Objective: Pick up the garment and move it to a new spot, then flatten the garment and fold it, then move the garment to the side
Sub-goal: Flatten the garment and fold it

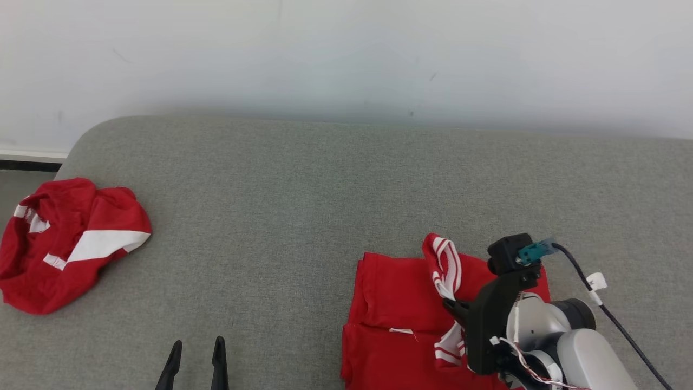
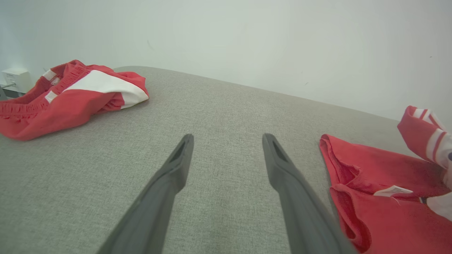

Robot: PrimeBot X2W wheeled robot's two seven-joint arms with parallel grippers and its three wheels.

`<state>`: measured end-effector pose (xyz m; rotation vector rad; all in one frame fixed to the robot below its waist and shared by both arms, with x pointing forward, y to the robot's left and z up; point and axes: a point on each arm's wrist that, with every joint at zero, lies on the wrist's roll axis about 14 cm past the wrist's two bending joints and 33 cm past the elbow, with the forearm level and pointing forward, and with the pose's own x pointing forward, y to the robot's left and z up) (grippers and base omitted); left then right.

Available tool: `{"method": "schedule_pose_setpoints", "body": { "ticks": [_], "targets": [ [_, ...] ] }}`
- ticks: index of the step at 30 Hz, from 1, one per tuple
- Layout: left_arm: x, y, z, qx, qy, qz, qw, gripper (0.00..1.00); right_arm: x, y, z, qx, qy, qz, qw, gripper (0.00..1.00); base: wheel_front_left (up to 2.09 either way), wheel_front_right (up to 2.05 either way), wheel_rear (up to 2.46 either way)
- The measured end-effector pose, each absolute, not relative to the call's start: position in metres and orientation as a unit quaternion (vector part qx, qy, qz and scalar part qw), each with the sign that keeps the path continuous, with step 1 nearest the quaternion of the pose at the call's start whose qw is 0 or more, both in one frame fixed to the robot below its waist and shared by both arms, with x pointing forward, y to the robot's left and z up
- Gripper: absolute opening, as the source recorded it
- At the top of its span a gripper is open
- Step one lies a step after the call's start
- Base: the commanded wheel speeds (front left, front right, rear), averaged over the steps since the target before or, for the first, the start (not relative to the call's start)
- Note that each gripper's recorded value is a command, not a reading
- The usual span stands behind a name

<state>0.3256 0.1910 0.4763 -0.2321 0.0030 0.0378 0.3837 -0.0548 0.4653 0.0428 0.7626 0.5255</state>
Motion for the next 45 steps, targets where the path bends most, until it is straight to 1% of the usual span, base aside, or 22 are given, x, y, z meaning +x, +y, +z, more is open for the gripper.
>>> {"method": "schedule_pose_setpoints", "body": {
  "ticks": [5,9,22,23,24,25,31,33,36,39,43,45],
  "targets": [
    [0.321,0.195,0.476,-0.116,0.001,0.027,0.993,1.00,0.387,-0.028,0.458,0.021,0.374,0.280,0.884,0.00,0.00,0.00,0.00],
    [0.318,0.197,0.477,-0.116,0.000,0.033,0.993,1.00,0.395,-0.018,0.452,0.016,0.375,0.285,0.882,0.00,0.00,0.00,0.00],
    [0.309,0.201,0.472,-0.119,0.007,0.043,0.992,1.00,0.396,0.021,0.431,0.014,0.401,0.329,0.855,0.00,0.00,0.00,0.00],
    [0.309,0.201,0.472,-0.121,0.007,0.044,0.992,1.00,0.396,0.022,0.429,0.012,0.403,0.330,0.854,0.16,0.00,0.00,0.00],
    [0.308,0.201,0.471,-0.122,0.008,0.045,0.991,1.00,0.395,0.022,0.427,0.011,0.405,0.330,0.853,0.47,0.00,0.00,0.00],
    [0.307,0.201,0.471,-0.122,0.008,0.046,0.991,1.00,0.395,0.024,0.425,0.010,0.405,0.331,0.852,1.00,0.00,0.00,0.00],
    [0.305,0.203,0.472,-0.123,0.006,0.049,0.991,1.00,0.396,0.049,0.446,0.052,0.369,0.365,0.853,1.00,0.00,0.00,0.00],
    [0.306,0.205,0.472,-0.123,0.006,0.051,0.991,1.00,0.400,0.055,0.456,0.064,0.349,0.372,0.858,1.00,0.00,0.00,0.00],
    [0.307,0.205,0.475,-0.122,0.001,0.050,0.991,1.00,0.413,0.058,0.483,0.100,0.299,0.375,0.872,1.00,0.00,0.00,0.00],
    [0.309,0.204,0.478,-0.120,-0.005,0.047,0.992,1.00,0.425,0.052,0.504,0.117,0.251,0.363,0.890,1.00,0.00,0.00,0.00],
    [0.311,0.201,0.482,-0.110,-0.011,0.040,0.993,1.00,0.438,0.031,0.527,0.122,0.188,0.332,0.916,1.00,0.00,0.00,0.00],
    [0.310,0.201,0.483,-0.107,-0.012,0.038,0.993,1.00,0.438,0.013,0.529,0.119,0.164,0.310,0.929,1.00,0.00,0.00,0.00]
  ]
}}
